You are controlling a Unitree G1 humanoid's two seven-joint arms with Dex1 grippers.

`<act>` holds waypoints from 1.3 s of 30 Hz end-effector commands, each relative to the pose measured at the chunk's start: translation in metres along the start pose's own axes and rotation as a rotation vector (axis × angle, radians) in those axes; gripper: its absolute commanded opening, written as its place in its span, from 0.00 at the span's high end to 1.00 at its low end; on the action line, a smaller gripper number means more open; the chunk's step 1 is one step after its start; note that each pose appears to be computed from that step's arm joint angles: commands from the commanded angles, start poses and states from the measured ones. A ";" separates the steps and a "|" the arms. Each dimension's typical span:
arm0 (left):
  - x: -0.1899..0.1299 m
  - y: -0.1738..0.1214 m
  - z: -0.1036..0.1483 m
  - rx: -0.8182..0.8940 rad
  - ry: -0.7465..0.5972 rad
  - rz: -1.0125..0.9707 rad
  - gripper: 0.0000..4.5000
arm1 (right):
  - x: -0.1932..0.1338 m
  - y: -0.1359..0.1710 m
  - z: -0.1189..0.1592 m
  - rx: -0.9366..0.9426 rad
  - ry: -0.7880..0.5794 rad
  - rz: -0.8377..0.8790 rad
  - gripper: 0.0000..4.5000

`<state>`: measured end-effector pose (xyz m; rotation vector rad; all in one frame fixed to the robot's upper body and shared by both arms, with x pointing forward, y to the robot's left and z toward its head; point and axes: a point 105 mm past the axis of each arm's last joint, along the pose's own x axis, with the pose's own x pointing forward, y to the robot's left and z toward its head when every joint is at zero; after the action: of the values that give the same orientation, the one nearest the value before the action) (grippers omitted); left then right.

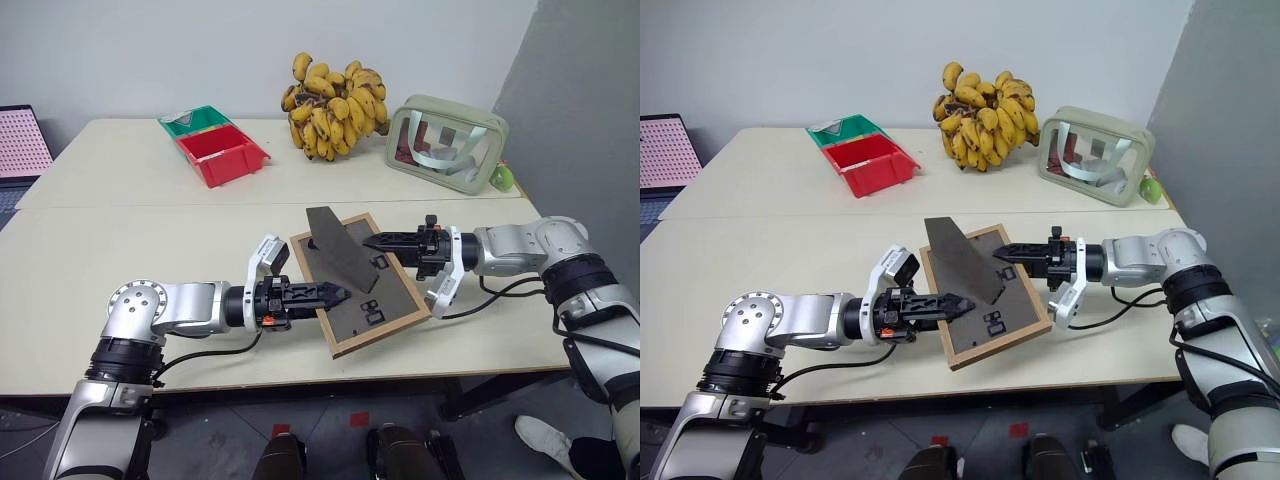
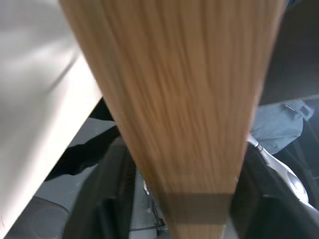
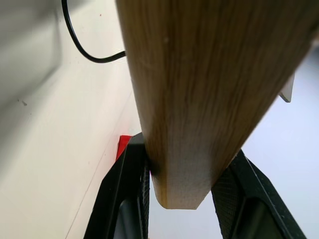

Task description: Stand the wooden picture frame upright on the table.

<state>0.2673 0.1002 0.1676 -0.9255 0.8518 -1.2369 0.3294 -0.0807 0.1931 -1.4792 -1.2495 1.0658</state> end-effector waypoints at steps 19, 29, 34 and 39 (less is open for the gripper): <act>-0.052 -0.015 0.032 1.055 -0.313 0.780 0.00 | 0.067 0.029 -0.070 1.862 0.162 -0.100 0.72; -0.056 0.005 0.030 1.150 -0.314 0.835 0.00 | 0.070 0.063 -0.046 2.064 0.239 0.130 0.72; -0.053 0.009 0.032 1.156 -0.306 0.822 0.00 | 0.070 0.064 -0.050 2.080 0.275 0.101 0.56; -0.050 0.010 0.037 1.159 -0.306 0.804 0.00 | 0.062 0.068 -0.050 2.058 0.295 0.114 0.30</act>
<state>0.2959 0.1581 0.1641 0.1755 0.1539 -0.6223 0.3970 -0.0256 0.1227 0.0400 0.4702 1.2832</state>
